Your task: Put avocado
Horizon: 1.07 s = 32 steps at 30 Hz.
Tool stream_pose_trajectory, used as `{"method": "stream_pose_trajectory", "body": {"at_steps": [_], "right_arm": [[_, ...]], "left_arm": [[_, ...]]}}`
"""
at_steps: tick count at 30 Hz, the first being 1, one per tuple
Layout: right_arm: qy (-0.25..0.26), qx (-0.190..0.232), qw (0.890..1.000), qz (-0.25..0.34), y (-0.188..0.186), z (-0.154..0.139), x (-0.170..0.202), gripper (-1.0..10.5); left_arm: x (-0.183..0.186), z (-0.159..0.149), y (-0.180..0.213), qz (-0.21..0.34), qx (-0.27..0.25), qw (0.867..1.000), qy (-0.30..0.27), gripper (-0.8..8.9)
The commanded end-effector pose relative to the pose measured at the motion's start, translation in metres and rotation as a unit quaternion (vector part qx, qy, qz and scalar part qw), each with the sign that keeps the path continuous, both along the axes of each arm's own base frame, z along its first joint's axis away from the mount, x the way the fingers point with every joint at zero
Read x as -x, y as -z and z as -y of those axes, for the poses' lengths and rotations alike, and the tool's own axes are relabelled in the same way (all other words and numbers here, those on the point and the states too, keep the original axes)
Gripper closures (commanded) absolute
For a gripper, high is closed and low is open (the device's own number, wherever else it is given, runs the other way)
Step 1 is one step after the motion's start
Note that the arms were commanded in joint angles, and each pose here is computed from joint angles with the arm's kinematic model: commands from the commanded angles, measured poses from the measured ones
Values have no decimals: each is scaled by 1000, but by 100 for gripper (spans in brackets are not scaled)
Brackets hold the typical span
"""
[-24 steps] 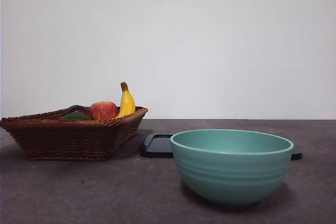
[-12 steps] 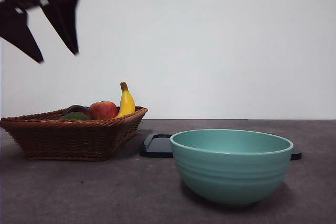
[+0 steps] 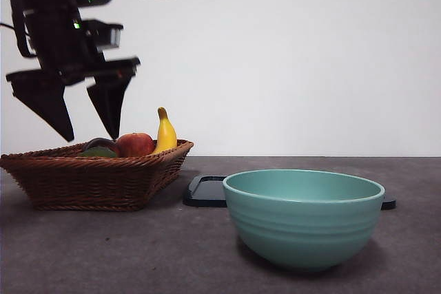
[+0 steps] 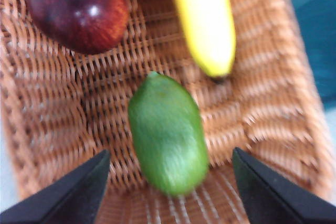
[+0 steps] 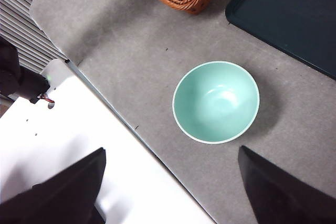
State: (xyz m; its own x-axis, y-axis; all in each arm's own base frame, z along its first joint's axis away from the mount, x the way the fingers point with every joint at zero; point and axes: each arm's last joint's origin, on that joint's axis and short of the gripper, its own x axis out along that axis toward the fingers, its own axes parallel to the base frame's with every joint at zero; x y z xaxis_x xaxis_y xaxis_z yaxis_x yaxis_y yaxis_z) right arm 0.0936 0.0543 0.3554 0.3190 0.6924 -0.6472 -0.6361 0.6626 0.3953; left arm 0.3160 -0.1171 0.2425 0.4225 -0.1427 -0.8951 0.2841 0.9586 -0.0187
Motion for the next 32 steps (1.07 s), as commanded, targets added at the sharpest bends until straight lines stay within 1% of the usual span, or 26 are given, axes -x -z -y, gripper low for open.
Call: {"method": "stream_pose_trajectory", "body": {"at_steps": [1,8,17,19,22,24,28,32], "right_arm": [[-6,-3,1000,12,-5,-1,-1,543],[-5,-3,1000,12,-5,-1,-1,543],[-5,-3,1000,12,-5,-1,-1,543],[-5,-3,1000,12,-5,-1,-1,543],[-5,-3,1000,12,-5,-1,-1,543],[-5,-3,1000,12,-5,-1,-1,543],[-5,-3,1000,12,-5,-1,-1,543],[-5,-3,1000,12,-5,-1,-1,543]], "left_arm": [[-11,5,7,2,-7,1000,-1,439],[-22,11,29,-9,-12,1000,1,439],[-28,14,45,-23,-17,1000,1,447],[-28,14,45,-25,-17,1000,1,494],[-28,14,45,-24,-17,1000,1,621],[-28,14,45,-23,-17,1000,1,665],[-27,14,39,-17,-14,1000,0,666],[-21,12,16,12,-2,1000,1,666]]}}
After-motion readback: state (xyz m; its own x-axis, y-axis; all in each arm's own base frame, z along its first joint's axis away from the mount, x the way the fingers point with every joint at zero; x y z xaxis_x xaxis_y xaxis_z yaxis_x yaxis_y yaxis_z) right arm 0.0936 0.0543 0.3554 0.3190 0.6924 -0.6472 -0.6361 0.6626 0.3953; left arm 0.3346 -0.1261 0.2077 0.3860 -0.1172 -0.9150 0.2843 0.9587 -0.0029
